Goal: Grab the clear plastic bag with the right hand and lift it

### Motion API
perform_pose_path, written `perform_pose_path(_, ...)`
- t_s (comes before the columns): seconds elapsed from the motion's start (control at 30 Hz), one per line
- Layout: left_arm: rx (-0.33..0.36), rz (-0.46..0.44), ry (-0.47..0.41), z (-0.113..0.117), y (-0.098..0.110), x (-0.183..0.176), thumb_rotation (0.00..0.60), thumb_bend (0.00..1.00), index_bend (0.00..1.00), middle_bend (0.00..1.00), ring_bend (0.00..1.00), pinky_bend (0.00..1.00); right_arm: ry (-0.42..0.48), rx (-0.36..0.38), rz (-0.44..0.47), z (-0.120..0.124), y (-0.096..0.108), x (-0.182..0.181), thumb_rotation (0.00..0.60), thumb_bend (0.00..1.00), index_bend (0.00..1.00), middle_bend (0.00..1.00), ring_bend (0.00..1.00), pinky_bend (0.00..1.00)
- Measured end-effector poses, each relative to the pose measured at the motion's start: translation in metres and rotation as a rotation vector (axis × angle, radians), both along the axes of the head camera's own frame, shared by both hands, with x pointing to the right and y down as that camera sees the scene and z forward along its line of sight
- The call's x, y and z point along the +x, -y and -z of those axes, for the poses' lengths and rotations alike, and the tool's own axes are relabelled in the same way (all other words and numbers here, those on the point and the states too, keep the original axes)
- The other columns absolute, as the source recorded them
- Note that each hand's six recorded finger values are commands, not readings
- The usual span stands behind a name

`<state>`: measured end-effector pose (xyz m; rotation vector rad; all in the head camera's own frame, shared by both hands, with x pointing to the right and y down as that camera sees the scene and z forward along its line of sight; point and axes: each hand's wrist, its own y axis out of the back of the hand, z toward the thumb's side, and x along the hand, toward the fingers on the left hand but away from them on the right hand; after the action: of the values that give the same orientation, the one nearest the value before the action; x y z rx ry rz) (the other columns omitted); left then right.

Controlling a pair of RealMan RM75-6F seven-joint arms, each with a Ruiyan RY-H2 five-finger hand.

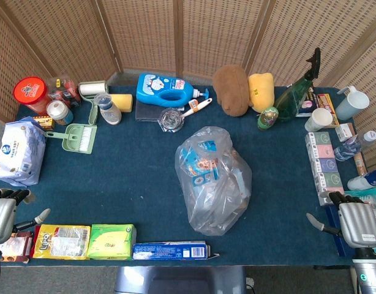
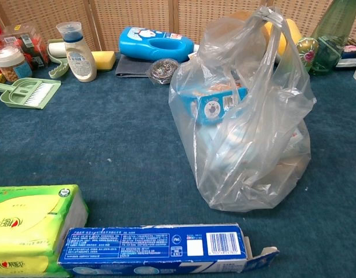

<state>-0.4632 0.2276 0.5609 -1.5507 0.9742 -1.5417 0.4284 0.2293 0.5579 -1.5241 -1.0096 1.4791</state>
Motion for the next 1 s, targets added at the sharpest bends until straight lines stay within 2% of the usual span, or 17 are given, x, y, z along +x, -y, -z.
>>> perform_pose_path(0.23,-0.012,-0.004,0.0,-0.004,0.0,0.001,0.0,0.15,0.46,0.51,0.44,0.29,-0.007,-0.015,-0.004,-0.003,-0.001,0.0,0.088,0.27,0.35,0.44,0.47,0.46)
perform_pose_path(0.63,0.014,0.003,-0.001,0.005,0.0,-0.003,0.0,0.15,0.46,0.51,0.44,0.29,0.018,-0.015,0.013,0.004,0.005,-0.004,0.089,0.26,0.32,0.4,0.42,0.42)
perform_pose_path(0.73,0.02,0.0,-0.003,0.007,0.001,-0.003,0.0,0.15,0.46,0.51,0.44,0.29,0.052,-0.008,0.011,0.006,0.008,-0.008,0.087,0.26,0.31,0.38,0.37,0.34)
perform_pose_path(0.83,0.027,-0.004,-0.008,0.008,0.003,-0.002,0.0,0.15,0.46,0.51,0.44,0.29,0.107,-0.004,0.005,0.007,0.015,-0.013,0.088,0.26,0.29,0.34,0.27,0.23)
perform_pose_path(1.0,0.027,-0.011,-0.007,0.01,0.004,-0.003,0.0,0.15,0.46,0.5,0.44,0.29,0.243,-0.036,-0.013,0.005,0.029,-0.026,0.088,0.26,0.28,0.31,0.24,0.21)
